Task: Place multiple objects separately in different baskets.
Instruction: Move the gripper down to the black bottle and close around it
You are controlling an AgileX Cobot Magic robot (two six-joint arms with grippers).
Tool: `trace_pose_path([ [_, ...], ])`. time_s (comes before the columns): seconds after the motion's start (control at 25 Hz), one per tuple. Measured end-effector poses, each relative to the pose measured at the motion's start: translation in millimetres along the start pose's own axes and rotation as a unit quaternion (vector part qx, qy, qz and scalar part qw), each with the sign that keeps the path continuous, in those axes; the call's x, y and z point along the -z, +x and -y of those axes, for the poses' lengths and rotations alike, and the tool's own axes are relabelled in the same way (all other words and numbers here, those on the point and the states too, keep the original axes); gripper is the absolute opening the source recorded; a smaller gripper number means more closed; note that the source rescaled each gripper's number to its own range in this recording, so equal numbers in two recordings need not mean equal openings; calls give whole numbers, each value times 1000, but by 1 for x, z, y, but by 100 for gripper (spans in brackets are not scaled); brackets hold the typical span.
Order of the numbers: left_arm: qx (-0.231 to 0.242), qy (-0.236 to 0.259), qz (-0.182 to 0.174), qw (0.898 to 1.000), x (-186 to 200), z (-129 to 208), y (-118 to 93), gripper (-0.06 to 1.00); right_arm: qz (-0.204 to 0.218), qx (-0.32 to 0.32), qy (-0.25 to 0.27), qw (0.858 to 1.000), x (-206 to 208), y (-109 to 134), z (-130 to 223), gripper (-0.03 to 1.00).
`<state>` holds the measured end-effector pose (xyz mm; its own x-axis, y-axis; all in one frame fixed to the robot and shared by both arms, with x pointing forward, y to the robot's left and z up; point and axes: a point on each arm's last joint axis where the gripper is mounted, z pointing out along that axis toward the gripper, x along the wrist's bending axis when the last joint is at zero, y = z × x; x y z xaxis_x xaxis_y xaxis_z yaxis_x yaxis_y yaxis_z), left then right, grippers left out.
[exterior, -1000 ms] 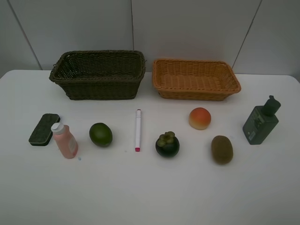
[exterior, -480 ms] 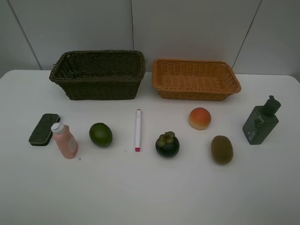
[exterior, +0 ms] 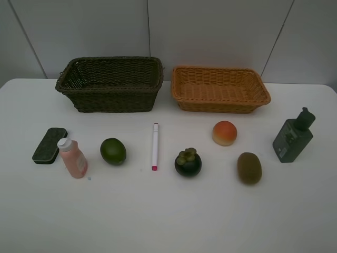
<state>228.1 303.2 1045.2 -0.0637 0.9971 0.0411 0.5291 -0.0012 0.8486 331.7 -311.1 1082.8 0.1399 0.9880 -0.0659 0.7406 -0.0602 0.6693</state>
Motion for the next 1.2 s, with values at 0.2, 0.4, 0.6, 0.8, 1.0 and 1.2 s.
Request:
trace_pose_path([
  [0.2,0,0,0,1000,0,0,0,100,-7,-2,21,1000,-9,5,-29,100],
  [0.4,0,0,0,1000,0,0,0,100,-36,4,44,998,-33,16,-55,100],
  [0.6,0,0,0,1000,0,0,0,100,-56,11,75,996,-65,26,-71,100],
  [0.8,0,0,0,1000,0,0,0,100,-58,21,108,992,-97,32,-75,100],
  [1.0,0,0,0,1000,0,0,0,100,-60,26,130,989,-124,37,-76,100],
  [1.2,0,0,0,1000,0,0,0,100,-60,28,136,989,-141,39,-76,100],
])
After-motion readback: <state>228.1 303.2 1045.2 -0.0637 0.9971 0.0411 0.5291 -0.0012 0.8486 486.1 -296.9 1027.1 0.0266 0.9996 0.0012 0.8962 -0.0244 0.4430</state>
